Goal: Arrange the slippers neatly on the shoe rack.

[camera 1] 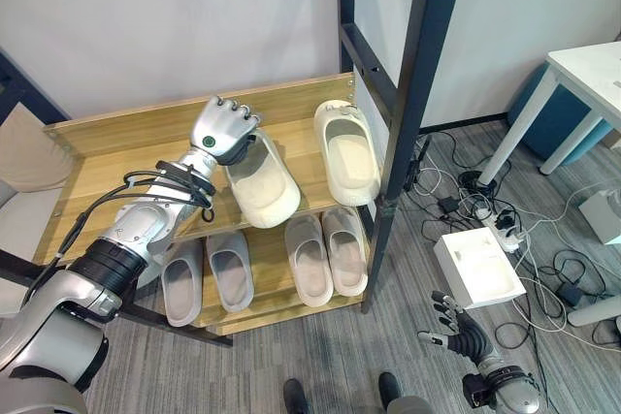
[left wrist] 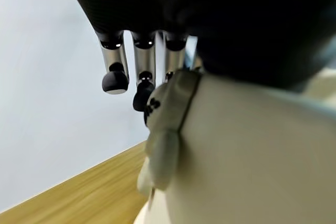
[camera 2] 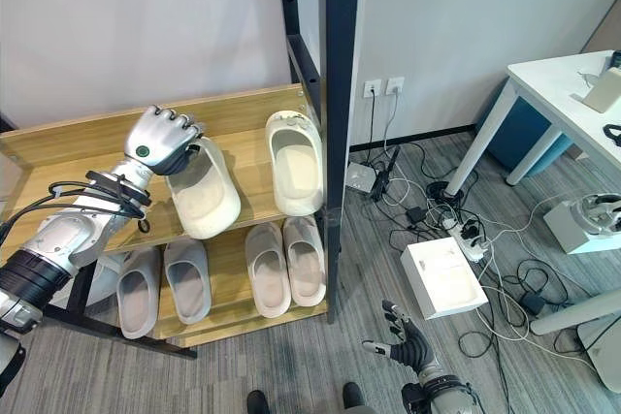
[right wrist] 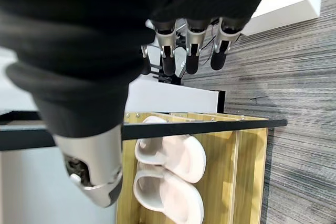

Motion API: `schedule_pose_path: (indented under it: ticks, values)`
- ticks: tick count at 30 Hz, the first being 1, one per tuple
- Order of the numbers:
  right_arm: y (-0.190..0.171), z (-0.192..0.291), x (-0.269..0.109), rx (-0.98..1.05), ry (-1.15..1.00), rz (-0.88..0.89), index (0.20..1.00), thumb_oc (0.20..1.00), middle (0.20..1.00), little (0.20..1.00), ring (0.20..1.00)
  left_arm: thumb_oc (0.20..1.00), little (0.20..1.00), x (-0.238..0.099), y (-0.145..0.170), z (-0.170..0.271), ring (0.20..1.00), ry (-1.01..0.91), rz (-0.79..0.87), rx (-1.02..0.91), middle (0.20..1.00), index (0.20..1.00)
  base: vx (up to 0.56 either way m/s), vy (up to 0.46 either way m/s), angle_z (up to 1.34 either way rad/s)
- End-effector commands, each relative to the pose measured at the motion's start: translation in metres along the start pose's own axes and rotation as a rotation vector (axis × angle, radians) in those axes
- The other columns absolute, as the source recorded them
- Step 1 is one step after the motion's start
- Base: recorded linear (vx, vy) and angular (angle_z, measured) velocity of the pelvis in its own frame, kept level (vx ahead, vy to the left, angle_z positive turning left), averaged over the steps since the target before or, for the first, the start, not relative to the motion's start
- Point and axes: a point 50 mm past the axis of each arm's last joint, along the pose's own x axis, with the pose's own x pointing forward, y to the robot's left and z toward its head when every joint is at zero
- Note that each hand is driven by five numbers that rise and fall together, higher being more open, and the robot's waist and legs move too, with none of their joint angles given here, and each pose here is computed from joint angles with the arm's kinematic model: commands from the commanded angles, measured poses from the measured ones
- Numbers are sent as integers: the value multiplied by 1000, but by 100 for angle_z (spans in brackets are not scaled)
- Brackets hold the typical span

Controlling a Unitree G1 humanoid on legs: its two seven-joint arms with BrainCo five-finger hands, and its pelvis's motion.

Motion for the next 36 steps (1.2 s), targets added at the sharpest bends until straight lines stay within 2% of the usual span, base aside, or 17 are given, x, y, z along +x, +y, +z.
schedule_pose_path:
  ticks: [1, 10, 11, 18, 22, 30, 33, 34, 35, 36]
  values:
    - [-8, 26, 2, 33, -146, -40, 1000, 1000, 1000, 1000, 1000, 200, 200, 34, 31, -28, 200, 99, 139, 81, 200, 200, -2, -6, -5]
    - [-13, 24, -2, 43, -144, -59, 1000, 1000, 1000, 1000, 1000, 216, 216, 52, 24, -30, 216, 116, 80, 146, 216, 216, 1, -7, -14]
    - [-13, 24, -2, 45, -144, -60, 1000, 1000, 1000, 1000, 1000, 1000, 1000, 52, 25, -30, 1000, 117, 83, 145, 1000, 1000, -7, -9, -7]
    - [-10, 26, 0, 59, -149, -45, 1000, 1000, 1000, 1000, 1000, 1000, 1000, 51, 26, -29, 1000, 106, 75, 141, 1000, 1000, -3, -4, 0]
    - [-9, 25, 1, 70, -145, -44, 1000, 1000, 1000, 1000, 1000, 1000, 1000, 37, 35, -32, 1000, 113, 126, 103, 1000, 1000, -16, -15, 18]
    - [-2, 19, 2, 94, -118, -49, 1000, 1000, 1000, 1000, 1000, 1000, 1000, 2, 45, -32, 1000, 210, 276, -120, 1000, 1000, -3, -10, 15]
    - [1, 16, 3, 115, -101, -68, 1000, 1000, 1000, 1000, 1000, 1000, 1000, -25, 46, -7, 1000, 232, 376, -539, 1000, 1000, -2, -11, 16]
    - [2, 16, 4, 123, -94, -69, 1000, 1000, 1000, 1000, 1000, 1000, 1000, -37, 40, 3, 1000, 255, 379, -795, 1000, 1000, -1, 6, 17]
    - [2, 16, 4, 122, -91, -70, 1000, 1000, 1000, 1000, 1000, 1000, 1000, -42, 36, 8, 1000, 268, 374, -926, 1000, 1000, -8, 8, 26]
    - [1, 15, 3, 116, -82, -73, 1000, 1000, 1000, 1000, 1000, 1000, 1000, -50, 28, 21, 1000, 287, 340, -1151, 1000, 1000, -6, 3, 25]
